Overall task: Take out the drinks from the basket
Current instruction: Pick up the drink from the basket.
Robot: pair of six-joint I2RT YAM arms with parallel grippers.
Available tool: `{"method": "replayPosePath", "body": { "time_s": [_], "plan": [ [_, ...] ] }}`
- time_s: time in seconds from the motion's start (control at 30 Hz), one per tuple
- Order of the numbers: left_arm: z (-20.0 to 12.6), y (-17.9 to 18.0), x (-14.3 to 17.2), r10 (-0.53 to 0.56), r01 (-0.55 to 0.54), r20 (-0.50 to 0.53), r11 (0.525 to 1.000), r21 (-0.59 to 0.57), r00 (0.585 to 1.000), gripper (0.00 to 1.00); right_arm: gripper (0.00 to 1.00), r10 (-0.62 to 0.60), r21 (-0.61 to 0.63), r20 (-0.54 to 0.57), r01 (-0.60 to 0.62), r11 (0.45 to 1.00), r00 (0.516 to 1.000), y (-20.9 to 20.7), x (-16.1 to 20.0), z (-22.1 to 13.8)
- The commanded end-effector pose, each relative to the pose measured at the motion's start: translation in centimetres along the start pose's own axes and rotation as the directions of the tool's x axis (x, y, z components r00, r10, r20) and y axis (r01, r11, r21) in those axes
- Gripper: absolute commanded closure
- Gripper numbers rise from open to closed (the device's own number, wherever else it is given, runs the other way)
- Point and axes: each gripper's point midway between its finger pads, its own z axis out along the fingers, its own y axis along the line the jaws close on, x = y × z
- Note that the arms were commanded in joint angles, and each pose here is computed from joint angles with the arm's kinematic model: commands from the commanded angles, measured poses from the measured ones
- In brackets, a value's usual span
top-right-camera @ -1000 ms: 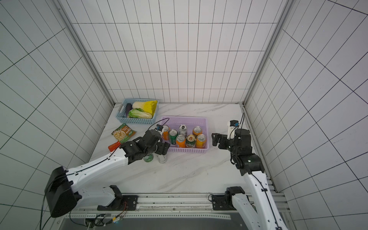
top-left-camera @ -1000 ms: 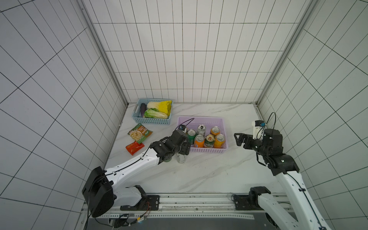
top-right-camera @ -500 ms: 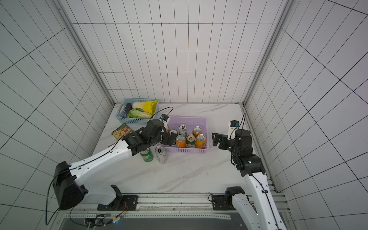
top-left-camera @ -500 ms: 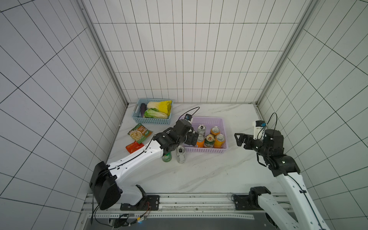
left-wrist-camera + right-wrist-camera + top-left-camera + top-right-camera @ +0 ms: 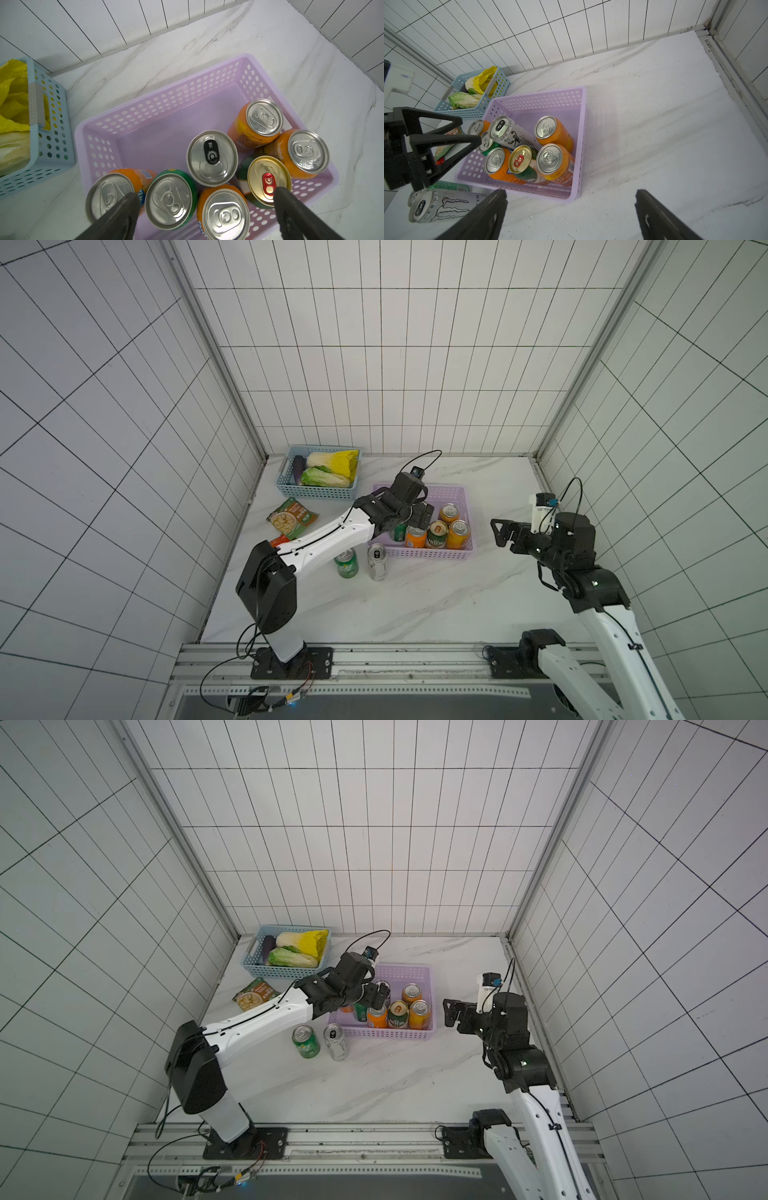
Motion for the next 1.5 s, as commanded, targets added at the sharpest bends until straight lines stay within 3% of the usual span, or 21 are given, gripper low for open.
{"method": "replayPosePath", "body": {
  "time_s": [0.0,0.3,0.57,1.13,1.47],
  "plan": [
    [1.4,-0.1,-1.1,0.018,-0.019,0.004,1.000,0.012,1.000,0.02,0.01,0.004,0.019,0.013,-0.004,1.000,1.000,-0.4,-0.2,-0.4],
    [5.2,-0.4,-1.0,0.033,-0.032,-0.048,0.999,0.010,0.998,0.02,0.01,-0.004,0.032,0.011,0.004,0.999,1.000,-0.5,-0.3,-0.5],
    [7.1,-0.4,-0.5,0.037,-0.038,-0.077,0.999,-0.002,0.996,0.09,0.01,-0.012,0.039,0.008,0.012,0.999,1.000,-0.6,-0.4,-0.5],
    [8.3,-0.3,0.7,0.035,-0.037,-0.140,0.999,-0.016,0.989,0.32,0.01,-0.017,0.035,0.013,0.017,0.999,1.000,-0.4,-0.8,-0.6],
    [8.6,-0.3,1.3,0.039,-0.043,-0.166,0.999,-0.021,0.985,0.33,0.01,-0.014,0.035,0.010,0.013,0.999,1.000,-0.5,-0.7,-0.5]
  ]
}}
